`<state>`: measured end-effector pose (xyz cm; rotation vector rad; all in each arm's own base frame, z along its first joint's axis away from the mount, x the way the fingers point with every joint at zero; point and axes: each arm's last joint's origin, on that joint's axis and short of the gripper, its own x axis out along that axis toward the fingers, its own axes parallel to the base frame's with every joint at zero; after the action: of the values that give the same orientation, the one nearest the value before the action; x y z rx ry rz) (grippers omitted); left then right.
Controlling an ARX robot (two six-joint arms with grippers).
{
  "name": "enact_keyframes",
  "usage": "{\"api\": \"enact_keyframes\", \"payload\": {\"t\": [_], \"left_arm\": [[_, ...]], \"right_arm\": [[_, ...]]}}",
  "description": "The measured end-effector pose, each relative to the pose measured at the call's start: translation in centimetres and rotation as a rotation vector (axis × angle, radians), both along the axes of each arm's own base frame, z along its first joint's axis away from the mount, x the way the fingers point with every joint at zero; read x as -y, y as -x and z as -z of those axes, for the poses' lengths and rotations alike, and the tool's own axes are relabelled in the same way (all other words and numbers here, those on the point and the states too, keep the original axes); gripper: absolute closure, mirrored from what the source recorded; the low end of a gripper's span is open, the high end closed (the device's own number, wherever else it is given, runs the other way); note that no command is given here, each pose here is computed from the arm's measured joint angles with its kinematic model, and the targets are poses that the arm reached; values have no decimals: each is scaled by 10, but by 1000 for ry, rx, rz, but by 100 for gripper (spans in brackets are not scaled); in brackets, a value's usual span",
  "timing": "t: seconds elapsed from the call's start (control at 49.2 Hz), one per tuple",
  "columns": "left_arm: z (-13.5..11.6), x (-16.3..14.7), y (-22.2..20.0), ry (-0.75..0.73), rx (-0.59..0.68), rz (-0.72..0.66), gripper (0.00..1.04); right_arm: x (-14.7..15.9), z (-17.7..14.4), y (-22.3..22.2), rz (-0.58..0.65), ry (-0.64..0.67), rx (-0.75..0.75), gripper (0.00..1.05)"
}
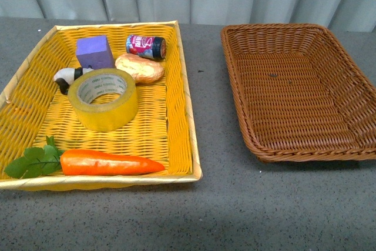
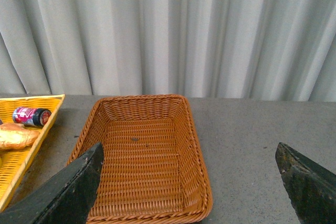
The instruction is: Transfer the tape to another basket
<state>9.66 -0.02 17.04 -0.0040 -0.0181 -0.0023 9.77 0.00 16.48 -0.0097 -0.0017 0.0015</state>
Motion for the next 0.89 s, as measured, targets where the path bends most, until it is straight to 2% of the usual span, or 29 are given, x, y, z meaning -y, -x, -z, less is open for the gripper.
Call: {"api": "enact_keyframes", "payload": {"t": [0.894], "left_arm": [[0,0,0,0,0,0,7]], "right_arm": [[0,0,0,0,0,0,9]]}}
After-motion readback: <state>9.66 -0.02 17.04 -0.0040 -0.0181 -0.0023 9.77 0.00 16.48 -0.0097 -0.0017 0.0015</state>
